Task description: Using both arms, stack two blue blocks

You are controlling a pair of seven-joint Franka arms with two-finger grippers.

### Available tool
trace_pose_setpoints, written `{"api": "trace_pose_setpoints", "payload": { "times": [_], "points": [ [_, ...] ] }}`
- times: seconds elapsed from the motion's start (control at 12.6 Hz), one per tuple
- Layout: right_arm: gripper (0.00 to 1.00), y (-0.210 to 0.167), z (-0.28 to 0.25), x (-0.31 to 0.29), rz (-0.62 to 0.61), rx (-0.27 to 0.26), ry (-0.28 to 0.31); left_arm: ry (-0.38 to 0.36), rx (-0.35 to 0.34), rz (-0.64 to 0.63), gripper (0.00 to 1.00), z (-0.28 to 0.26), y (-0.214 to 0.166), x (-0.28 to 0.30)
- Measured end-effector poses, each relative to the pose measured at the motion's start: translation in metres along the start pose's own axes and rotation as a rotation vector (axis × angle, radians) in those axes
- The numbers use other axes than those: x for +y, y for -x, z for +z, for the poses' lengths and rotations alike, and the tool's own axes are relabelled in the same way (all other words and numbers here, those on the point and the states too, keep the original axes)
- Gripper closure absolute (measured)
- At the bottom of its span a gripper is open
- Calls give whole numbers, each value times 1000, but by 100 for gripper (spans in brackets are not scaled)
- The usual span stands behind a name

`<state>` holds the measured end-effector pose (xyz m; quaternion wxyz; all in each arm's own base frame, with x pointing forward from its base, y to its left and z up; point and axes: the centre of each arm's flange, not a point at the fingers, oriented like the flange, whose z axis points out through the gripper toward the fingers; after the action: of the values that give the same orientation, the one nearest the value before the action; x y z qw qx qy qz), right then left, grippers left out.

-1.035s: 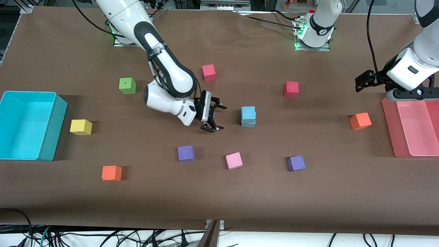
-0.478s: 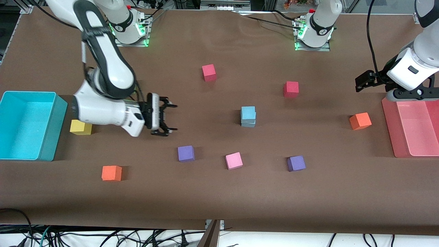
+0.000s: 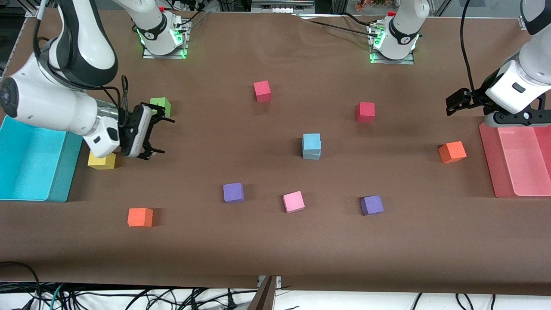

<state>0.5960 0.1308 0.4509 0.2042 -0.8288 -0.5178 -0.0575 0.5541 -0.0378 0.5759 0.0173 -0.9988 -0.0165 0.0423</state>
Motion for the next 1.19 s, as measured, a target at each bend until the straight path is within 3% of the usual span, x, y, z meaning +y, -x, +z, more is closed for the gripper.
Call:
{"api": "trace_pose_setpoints", "payload": {
  "times": [0.24,0.4,0.56,0.96,1.19],
  "points": [
    [0,9,-34,-7,127,-86,107,0,0,0,0,0,0,0],
    [0,16,-56,-13,189,-95,113,0,0,0,0,0,0,0],
    [0,32,-76,-17,357,-128,123,0,0,0,0,0,0,0],
    [0,45,-139,-44,681,-180,301,0,-2,-1,0,0,0,0],
    [0,51,-171,-50,796,-200,360,0,-2,0,0,0,0,0]
  ]
}}
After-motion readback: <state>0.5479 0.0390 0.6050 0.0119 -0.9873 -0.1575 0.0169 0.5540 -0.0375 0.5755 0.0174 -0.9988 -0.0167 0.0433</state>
